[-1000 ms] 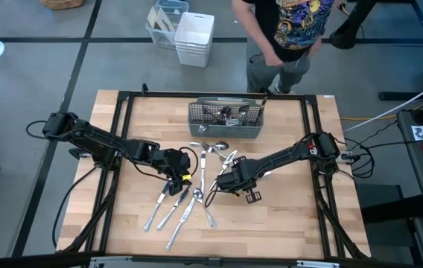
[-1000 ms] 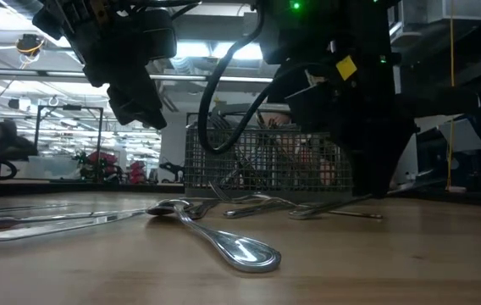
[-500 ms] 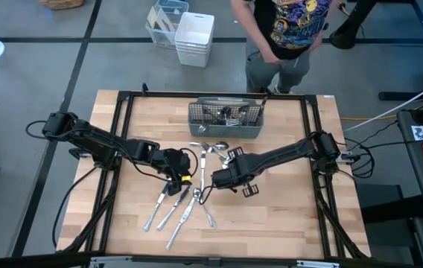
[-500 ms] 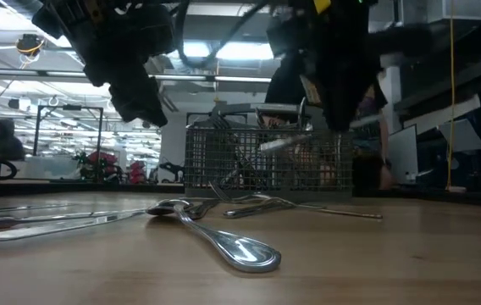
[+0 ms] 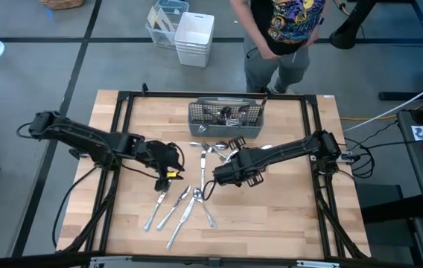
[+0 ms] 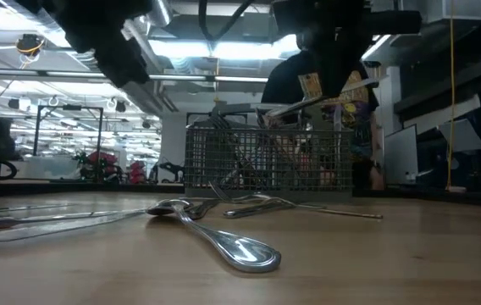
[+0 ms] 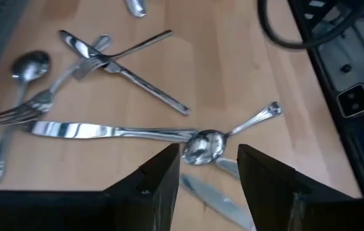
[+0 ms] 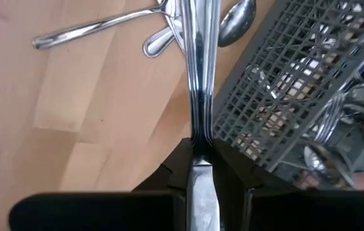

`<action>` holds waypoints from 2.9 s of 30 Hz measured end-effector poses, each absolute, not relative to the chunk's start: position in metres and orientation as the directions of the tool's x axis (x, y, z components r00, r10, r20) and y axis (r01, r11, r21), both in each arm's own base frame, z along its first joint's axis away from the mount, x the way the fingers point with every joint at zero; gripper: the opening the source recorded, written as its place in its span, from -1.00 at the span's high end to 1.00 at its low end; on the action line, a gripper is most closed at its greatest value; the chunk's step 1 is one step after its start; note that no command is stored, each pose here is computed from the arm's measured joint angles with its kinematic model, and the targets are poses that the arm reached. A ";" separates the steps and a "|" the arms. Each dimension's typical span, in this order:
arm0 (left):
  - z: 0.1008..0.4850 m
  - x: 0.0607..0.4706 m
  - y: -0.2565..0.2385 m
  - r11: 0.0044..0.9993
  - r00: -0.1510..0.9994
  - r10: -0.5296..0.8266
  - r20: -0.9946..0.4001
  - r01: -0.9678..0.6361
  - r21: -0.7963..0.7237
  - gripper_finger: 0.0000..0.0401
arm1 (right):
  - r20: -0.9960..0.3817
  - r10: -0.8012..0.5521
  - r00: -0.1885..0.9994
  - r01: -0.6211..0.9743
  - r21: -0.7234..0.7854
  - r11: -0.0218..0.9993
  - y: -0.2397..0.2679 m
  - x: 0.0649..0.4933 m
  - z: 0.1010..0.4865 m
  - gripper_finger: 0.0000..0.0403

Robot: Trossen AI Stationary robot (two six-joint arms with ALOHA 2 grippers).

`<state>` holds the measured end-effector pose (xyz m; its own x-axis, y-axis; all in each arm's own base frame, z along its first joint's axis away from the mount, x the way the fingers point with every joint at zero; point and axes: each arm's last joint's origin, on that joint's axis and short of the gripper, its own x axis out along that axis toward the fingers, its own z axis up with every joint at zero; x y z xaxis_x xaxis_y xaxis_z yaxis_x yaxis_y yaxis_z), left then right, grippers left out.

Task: Sort silverware
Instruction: Put the knife into the silverware rack

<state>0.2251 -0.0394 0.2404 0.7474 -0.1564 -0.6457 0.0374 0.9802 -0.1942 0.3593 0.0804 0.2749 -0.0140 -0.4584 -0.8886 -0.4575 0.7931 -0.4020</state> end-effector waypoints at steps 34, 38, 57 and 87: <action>0.251 0.161 -0.019 0.996 0.920 0.059 -0.388 -0.079 -0.037 0.25 | -0.754 -0.643 0.134 -0.375 -0.639 0.671 0.003 0.312 0.363 0.76; 0.223 0.152 -0.015 0.987 0.938 0.077 -0.338 -0.119 -0.107 0.25 | -0.743 -0.660 0.114 -0.485 -0.621 0.615 -0.007 0.312 0.364 0.76; 0.176 0.138 -0.007 0.965 0.958 0.116 -0.263 -0.171 -0.198 0.25 | -0.469 -0.880 0.077 -0.767 -0.592 0.248 -0.018 0.311 0.371 0.76; 0.167 0.137 -0.006 0.962 0.956 0.116 -0.269 -0.176 -0.211 0.25 | -0.425 -0.889 -0.172 -0.939 -0.202 0.278 -0.052 0.293 0.290 0.76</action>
<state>0.1368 -0.0065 0.1675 0.9562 0.1157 -0.2687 -0.1756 0.9616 -0.2110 0.2935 -0.0516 0.2899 -0.1720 -0.8888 -0.4248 -0.9392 0.2780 -0.2015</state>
